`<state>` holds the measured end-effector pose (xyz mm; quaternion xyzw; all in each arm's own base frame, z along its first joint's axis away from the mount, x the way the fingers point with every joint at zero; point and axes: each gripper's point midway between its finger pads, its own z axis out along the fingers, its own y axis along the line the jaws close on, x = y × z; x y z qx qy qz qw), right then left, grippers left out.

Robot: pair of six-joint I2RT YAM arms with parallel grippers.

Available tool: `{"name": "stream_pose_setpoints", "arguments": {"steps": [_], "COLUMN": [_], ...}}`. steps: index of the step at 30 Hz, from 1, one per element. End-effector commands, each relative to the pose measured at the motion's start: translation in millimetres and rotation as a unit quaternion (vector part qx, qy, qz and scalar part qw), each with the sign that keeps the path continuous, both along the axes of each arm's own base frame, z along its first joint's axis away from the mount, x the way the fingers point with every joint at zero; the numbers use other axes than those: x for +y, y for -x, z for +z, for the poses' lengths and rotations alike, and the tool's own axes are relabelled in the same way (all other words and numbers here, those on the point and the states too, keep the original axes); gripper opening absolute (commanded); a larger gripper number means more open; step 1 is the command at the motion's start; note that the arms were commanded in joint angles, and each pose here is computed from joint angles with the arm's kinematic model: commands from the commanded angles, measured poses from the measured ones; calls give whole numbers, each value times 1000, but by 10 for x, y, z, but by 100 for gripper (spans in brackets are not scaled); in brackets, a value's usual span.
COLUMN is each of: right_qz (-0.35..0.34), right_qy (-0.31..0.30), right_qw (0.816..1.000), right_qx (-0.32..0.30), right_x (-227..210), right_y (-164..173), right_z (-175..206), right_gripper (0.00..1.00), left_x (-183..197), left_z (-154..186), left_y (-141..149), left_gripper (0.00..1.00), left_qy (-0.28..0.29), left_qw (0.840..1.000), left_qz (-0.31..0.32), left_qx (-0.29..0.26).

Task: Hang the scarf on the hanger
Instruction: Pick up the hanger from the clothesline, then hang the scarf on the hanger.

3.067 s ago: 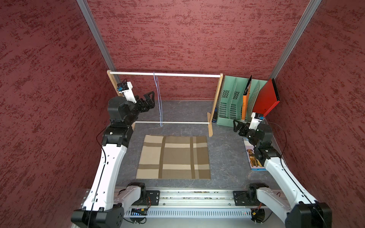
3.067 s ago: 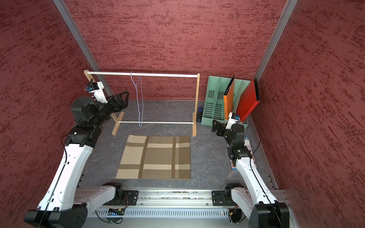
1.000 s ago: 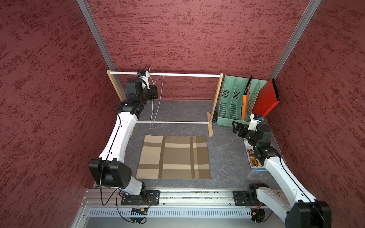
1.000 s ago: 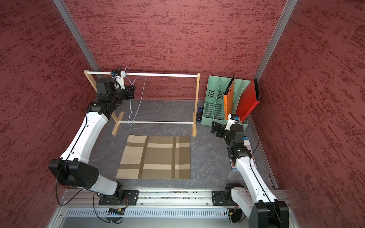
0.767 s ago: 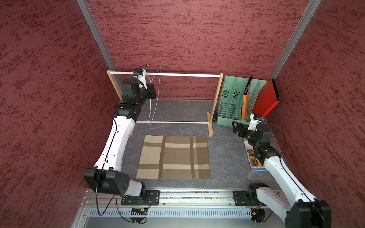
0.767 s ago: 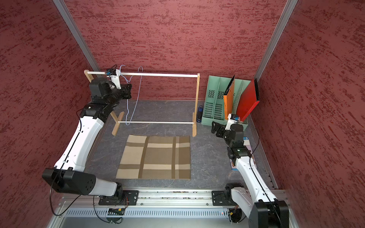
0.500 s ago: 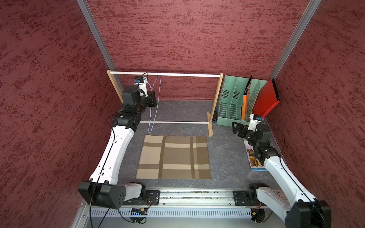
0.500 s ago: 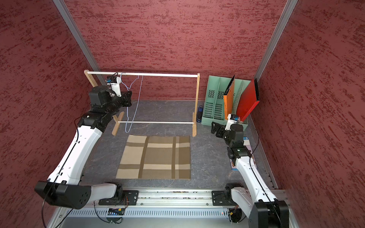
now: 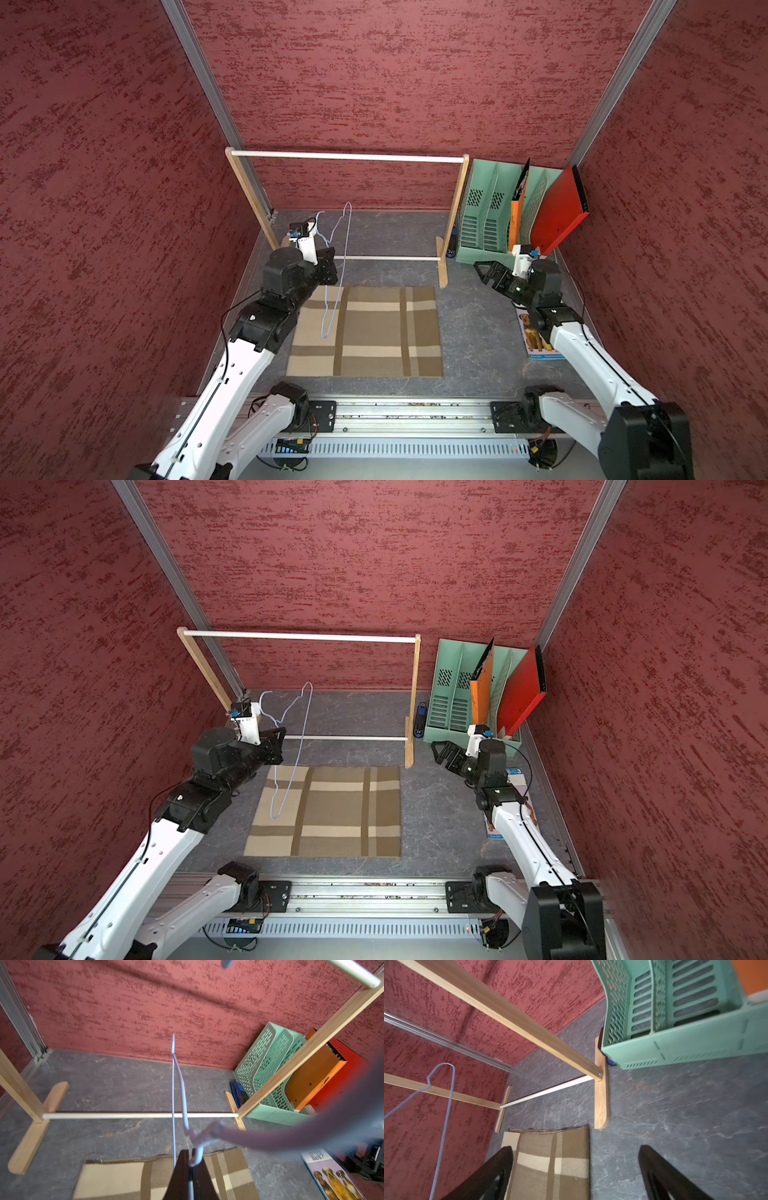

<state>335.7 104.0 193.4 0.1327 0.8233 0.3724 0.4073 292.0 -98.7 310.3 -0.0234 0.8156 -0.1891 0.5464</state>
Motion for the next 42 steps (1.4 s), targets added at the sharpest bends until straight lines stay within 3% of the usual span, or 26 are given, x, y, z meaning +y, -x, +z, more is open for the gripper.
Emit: {"name": "stream_pose_setpoints", "arguments": {"steps": [1, 5, 12, 17, 26, 42], "right_qz": [37, 62, 84, 100, 105, 107], "right_qy": [-48, -62, -75, -78, -61, -23], "right_qw": [997, 991, 979, 970, 968, 950], "right_qx": [48, 99, 173, 210, 219, 292], "right_x": [233, 388, 608, 812, 1033, 1112], "right_y": [168, 351, 627, 781, 819, 955], "right_z": [-88, -277, -735, -1013, -1239, -1497], "right_gripper": [96, 92, 88, 87, 87, 82], "left_x": [-27, -91, -153, -271, -407, -388], "left_z": [-227, -565, -945, -1081, -1160, -1493], "left_y": [109, 308, 549, 597, 678, 696], "left_gripper": [0, 0, 0, 0, 0, 0], "left_qy": [44, 82, 104, 78, 25, 13], "left_qw": [999, 995, 992, 996, 998, 998], "left_qz": [21, 28, 43, 40, 45, 56], "left_qx": [22, 54, 57, 32, -20, -8]}}
